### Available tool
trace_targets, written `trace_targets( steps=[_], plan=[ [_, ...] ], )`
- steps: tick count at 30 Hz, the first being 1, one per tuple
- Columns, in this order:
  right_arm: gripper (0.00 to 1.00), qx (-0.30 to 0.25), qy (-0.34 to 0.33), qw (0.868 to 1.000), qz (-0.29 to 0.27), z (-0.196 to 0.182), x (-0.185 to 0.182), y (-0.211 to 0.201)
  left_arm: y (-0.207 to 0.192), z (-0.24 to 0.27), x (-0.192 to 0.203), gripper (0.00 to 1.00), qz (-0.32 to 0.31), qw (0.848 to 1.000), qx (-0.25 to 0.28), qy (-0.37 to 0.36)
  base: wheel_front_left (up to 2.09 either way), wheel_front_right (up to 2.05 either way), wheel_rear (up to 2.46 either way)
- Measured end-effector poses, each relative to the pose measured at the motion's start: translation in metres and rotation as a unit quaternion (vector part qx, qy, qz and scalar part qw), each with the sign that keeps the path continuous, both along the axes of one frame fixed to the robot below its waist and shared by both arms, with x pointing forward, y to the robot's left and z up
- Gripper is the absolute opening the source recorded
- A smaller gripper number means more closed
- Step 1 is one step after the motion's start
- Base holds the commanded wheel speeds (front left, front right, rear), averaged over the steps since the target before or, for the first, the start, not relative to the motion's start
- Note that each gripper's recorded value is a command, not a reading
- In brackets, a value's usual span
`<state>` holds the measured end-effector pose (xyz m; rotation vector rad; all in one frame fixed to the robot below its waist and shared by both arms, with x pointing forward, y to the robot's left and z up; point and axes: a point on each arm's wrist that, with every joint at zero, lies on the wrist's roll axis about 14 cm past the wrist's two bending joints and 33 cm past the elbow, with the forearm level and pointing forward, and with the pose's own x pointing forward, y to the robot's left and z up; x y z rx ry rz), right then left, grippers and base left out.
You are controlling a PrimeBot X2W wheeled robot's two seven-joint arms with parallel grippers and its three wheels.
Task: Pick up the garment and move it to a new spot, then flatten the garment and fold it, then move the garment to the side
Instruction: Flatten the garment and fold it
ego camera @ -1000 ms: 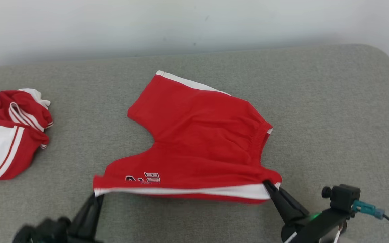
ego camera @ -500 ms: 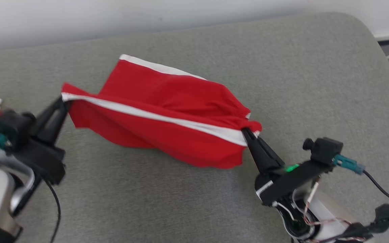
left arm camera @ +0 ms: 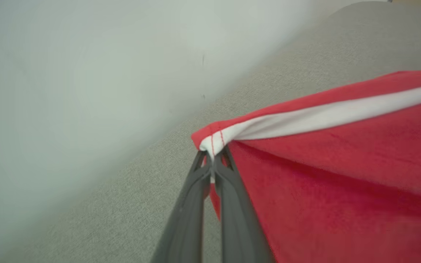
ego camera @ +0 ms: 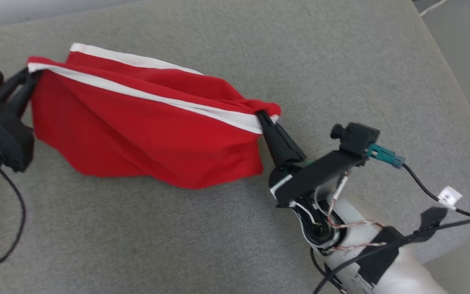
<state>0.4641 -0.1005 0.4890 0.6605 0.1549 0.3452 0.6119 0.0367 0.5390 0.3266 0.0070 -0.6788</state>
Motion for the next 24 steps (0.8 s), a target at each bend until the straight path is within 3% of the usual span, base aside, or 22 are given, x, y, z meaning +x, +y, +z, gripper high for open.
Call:
trace_targets(
  steps=[9, 24],
  plan=[
    [0.0, 0.005, 0.017, 0.999, -0.027, -0.012, 0.022, -0.009, -0.021, -0.033, 0.039, 0.0, -0.013, 0.998, 0.042, 0.035, 0.0, 0.0, 0.0],
    [0.0, 0.003, 0.039, 0.997, -0.066, -0.028, 0.038, -0.029, -0.047, -0.074, 0.068, 0.0, -0.035, 0.995, 0.069, 0.061, 0.0, 0.0, 0.0]
  ],
)
